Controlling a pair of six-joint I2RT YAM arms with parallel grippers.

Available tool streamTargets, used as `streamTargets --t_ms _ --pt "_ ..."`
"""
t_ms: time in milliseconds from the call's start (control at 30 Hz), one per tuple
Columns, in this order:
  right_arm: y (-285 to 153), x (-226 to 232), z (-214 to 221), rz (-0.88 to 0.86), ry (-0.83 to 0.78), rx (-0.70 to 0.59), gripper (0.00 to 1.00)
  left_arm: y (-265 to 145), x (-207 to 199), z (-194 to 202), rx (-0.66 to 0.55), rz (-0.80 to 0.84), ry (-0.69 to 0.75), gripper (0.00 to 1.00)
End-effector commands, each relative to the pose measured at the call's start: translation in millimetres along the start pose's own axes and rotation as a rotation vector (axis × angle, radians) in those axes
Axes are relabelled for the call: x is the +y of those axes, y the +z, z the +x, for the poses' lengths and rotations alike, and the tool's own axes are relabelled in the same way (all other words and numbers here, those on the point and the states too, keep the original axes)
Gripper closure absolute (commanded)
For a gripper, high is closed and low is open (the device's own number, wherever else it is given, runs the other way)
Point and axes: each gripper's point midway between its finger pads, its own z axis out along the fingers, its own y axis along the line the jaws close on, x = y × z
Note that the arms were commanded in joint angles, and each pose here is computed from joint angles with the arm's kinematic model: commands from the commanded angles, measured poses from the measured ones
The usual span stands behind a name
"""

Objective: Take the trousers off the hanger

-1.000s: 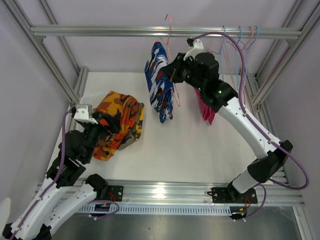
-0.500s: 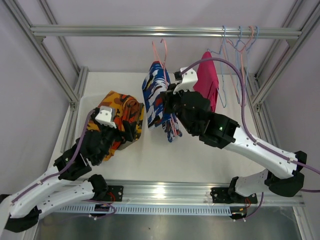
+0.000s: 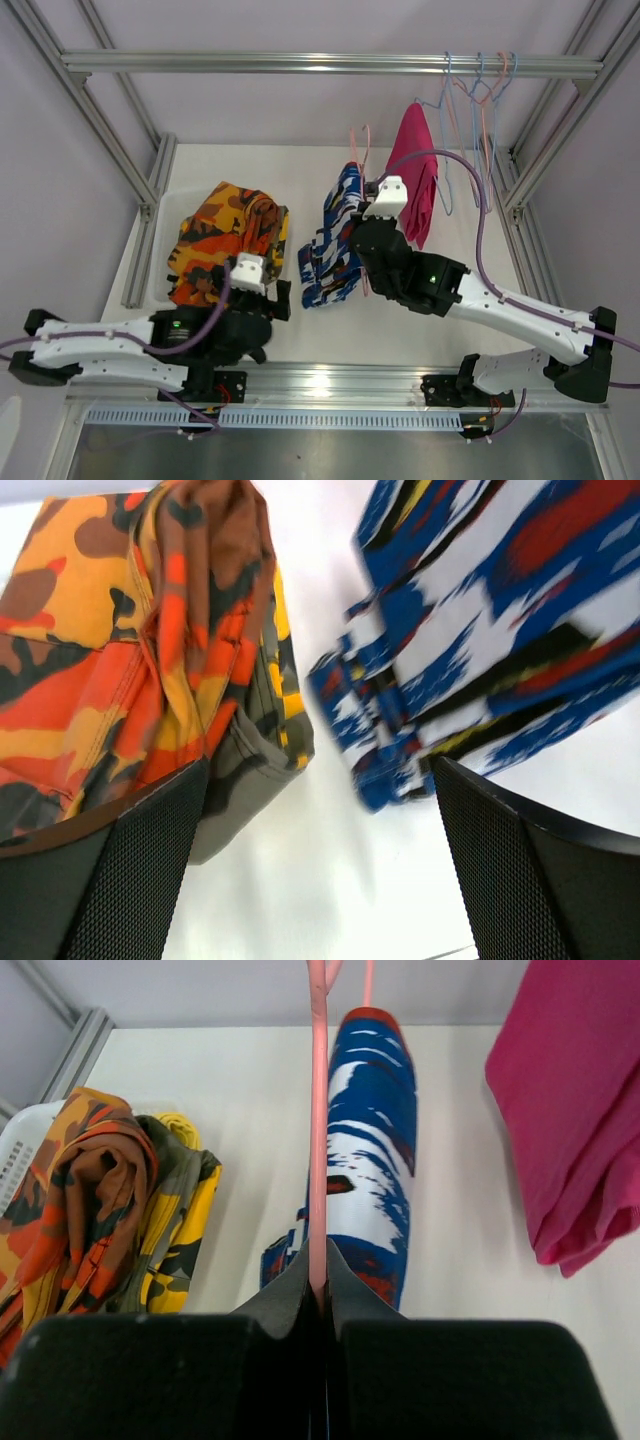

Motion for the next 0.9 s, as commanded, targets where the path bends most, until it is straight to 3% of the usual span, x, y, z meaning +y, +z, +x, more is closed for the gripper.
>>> streamTargets --t_ms 0,33,67,133,233,367,533,700,867 --pt "-7 -12 -37 0.069 0.221 -0.115 1.0 -2 4 4 -0.078 -0.147 0.041 0.0" --pt "-5 -12 -33 0.076 0.222 -0.106 1.0 -2 -2 8 -0.087 -0.15 -0.069 0.01" --pt "-4 -11 -31 0.074 0.229 -0.097 1.0 -8 6 5 -0.094 -0.161 0.01 0.01" --pt "0 -12 -26 0.081 0.234 -0.086 1.0 -6 -6 15 -0.116 -0.175 -0.061 0.01" --pt "5 -9 -18 0.075 0.254 -0.057 1.0 -3 -24 21 -0.158 -0.171 0.071 0.0" --pt "12 -10 -9 0.07 0.256 -0.028 1.0 2 -49 25 -0.187 -0.161 0.1 0.01" --pt "16 -12 3 0.035 0.281 0.012 1.0 4 -51 20 -0.195 -0.168 0.019 0.01" --pt "19 -13 7 0.013 0.301 0.031 1.0 9 -50 17 -0.195 -0.194 0.032 0.01" --pt "21 -15 3 0.002 0.298 0.035 1.0 6 -58 -18 -0.192 -0.211 0.049 0.01"
